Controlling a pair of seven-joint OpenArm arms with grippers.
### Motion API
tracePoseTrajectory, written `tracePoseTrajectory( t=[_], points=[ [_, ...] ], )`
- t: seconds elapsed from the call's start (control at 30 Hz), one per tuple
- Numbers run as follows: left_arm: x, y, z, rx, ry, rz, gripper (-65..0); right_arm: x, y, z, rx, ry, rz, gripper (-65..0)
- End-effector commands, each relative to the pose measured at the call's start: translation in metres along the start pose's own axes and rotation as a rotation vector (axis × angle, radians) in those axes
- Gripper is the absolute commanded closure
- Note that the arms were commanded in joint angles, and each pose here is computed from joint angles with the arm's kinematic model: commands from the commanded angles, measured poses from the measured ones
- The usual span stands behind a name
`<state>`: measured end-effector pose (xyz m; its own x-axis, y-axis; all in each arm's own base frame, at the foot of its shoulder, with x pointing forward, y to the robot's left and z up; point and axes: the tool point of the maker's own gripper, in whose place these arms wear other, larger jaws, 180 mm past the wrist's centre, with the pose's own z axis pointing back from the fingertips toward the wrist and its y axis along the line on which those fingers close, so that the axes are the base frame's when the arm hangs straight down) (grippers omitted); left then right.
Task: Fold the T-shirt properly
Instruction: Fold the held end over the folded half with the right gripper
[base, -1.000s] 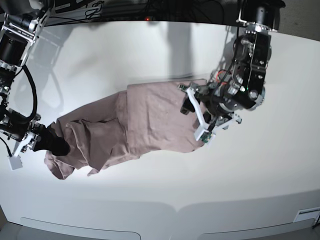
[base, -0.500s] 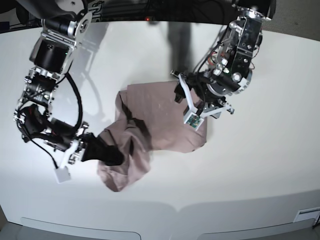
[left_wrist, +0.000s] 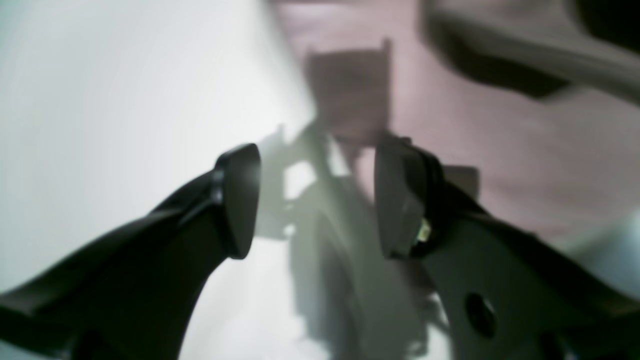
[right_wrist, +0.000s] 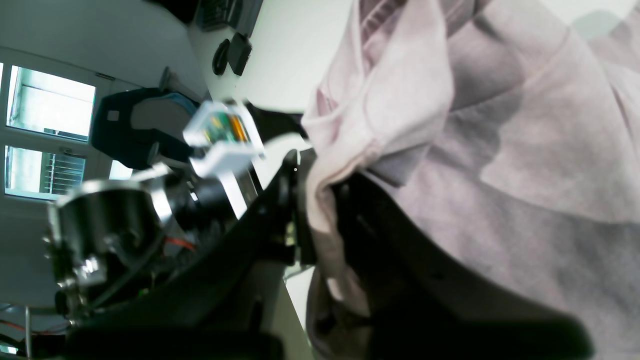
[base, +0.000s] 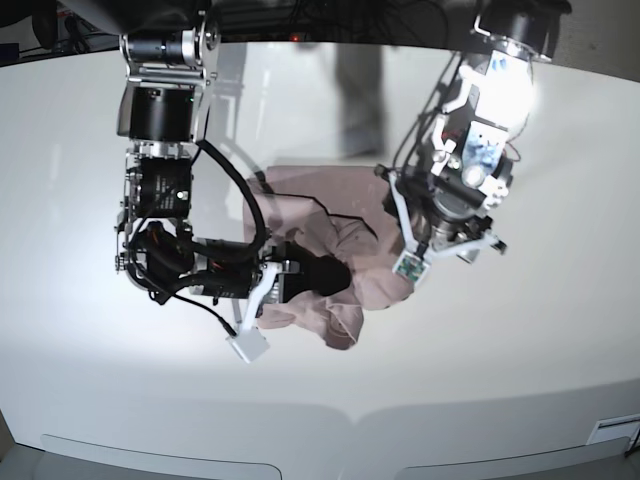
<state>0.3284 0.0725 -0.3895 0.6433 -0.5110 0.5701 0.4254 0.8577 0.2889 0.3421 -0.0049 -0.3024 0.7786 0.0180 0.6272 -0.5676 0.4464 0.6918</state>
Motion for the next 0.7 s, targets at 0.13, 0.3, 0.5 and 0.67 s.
tracePoseTrajectory(
  t=[0.13,0.3,0.5,0.67],
  points=[
    [0.037,0.061,0.018,0.188,-0.087,-0.029,-35.9,0.024,0.016,-0.010,0.032,-0.063,0.041,0.0],
    [0.065,0.125,0.053,0.413,-0.161,-0.008,-35.9,0.028,0.018,-0.029,-0.004,-0.094,0.041,0.0],
    [0.066,0.162,0.073,0.544,-0.187,-0.012,-35.9,0.017,0.028,-0.050,-0.005,-0.019,0.073,-21.8],
    [0.063,0.169,0.075,0.562,-0.181,-0.030,-35.9,-0.004,0.038,-0.071,-0.016,0.115,0.151,-22.1]
  ],
)
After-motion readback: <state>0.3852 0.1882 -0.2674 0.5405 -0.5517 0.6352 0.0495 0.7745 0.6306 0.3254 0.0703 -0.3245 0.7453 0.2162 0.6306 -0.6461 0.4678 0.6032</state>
